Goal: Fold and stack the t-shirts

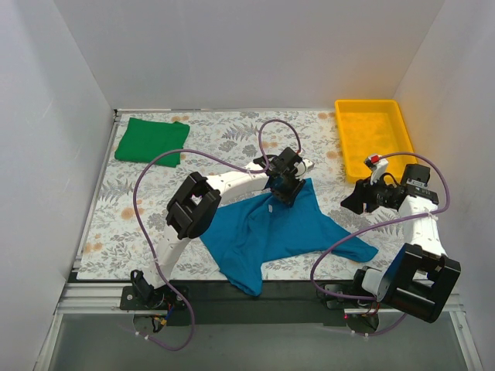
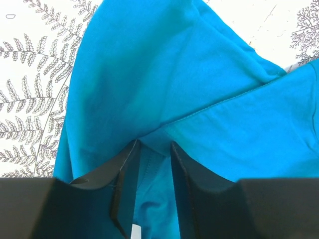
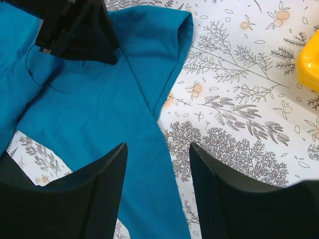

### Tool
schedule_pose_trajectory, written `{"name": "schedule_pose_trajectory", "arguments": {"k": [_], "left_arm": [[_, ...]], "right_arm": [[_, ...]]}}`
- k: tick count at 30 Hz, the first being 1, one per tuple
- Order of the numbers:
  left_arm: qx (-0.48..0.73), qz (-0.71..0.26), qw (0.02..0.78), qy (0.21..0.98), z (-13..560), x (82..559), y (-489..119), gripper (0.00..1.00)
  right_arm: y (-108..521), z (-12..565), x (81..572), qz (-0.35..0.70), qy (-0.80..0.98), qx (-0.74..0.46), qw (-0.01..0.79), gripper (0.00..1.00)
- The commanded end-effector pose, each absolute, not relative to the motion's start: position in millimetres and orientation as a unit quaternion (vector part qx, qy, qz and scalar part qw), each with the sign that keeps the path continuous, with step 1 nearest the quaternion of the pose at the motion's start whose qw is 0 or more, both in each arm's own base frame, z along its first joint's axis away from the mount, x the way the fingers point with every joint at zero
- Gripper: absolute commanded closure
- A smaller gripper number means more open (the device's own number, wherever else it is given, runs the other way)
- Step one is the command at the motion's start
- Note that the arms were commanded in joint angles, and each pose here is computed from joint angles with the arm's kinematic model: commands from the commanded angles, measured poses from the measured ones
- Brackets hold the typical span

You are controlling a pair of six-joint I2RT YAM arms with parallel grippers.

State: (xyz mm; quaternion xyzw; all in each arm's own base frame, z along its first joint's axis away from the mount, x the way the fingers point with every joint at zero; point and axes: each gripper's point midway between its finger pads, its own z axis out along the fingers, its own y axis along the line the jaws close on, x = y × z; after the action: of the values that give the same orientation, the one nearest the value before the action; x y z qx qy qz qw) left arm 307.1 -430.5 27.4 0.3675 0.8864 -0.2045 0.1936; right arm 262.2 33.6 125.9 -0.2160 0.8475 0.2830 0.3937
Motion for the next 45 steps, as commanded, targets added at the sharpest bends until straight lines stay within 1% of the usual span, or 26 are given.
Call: {"name": "schedule_pose_trajectory", "arguments": {"k": [1,4,5,7,8,9,13,17,21,24,28,30,31,32,35,39,45], "left_arm": [[0.370,-0.213,0.204,0.881,36.6,313.2,-437.4,0.71],[0.368,-0.218,0.199,0.882,34.9,311.0,-438.9,0.81],[0.368,-0.224,0.197,0.881,35.3,309.9,-440.7,0.86],[0.367,-0.228,0.194,0.881,34.5,308.3,-441.5,0.90],[0.366,-0.230,0.195,0.880,35.5,308.5,-442.7,0.97],[0.365,-0.233,0.194,0.880,35.3,307.7,-443.1,1.00],[0.361,-0.234,0.206,0.879,43.7,309.7,-442.7,1.00],[0.355,-0.233,0.254,0.869,74.8,320.5,-442.8,1.00],[0.360,-0.240,0.276,0.858,97.1,323.0,-443.5,1.00],[0.366,-0.251,0.275,0.853,103.5,318.3,-444.0,1.00],[0.369,-0.250,0.269,0.854,97.3,314.6,-441.4,1.00],[0.370,-0.247,0.263,0.856,90.5,313.8,-439.9,0.92],[0.372,-0.246,0.261,0.856,88.3,313.4,-439.6,0.87],[0.372,-0.245,0.261,0.857,87.1,313.6,-439.4,0.77],[0.373,-0.240,0.259,0.858,82.1,315.0,-438.2,0.64],[0.377,-0.236,0.262,0.856,81.1,318.5,-438.7,0.56],[0.380,-0.232,0.257,0.858,71.8,325.6,-441.2,0.53]], "right_arm": [[37.2,131.5,262.4,0.293,0.838,-0.220,0.405,0.41],[37.7,131.7,262.0,0.294,0.837,-0.221,0.405,0.41],[37.7,131.7,262.0,0.294,0.837,-0.221,0.405,0.41],[37.8,131.9,262.3,0.293,0.836,-0.222,0.406,0.41],[37.9,131.6,262.0,0.295,0.837,-0.221,0.405,0.41],[38.1,131.7,262.1,0.295,0.836,-0.222,0.406,0.41],[38.7,132.1,261.4,0.296,0.835,-0.222,0.406,0.41],[38.7,132.9,262.0,0.296,0.835,-0.223,0.408,0.41],[38.6,132.2,262.1,0.296,0.835,-0.223,0.407,0.41],[38.8,132.5,261.7,0.296,0.835,-0.223,0.407,0.41],[38.7,132.1,261.8,0.296,0.835,-0.223,0.406,0.41],[38.8,132.4,262.0,0.297,0.835,-0.223,0.407,0.41],[38.7,132.1,261.8,0.296,0.835,-0.224,0.407,0.41],[38.8,132.4,262.1,0.296,0.834,-0.224,0.407,0.41],[38.9,132.3,261.8,0.297,0.835,-0.224,0.407,0.41],[38.7,132.1,262.2,0.297,0.835,-0.223,0.406,0.41],[38.6,131.9,262.6,0.298,0.835,-0.223,0.406,0.41]]}}
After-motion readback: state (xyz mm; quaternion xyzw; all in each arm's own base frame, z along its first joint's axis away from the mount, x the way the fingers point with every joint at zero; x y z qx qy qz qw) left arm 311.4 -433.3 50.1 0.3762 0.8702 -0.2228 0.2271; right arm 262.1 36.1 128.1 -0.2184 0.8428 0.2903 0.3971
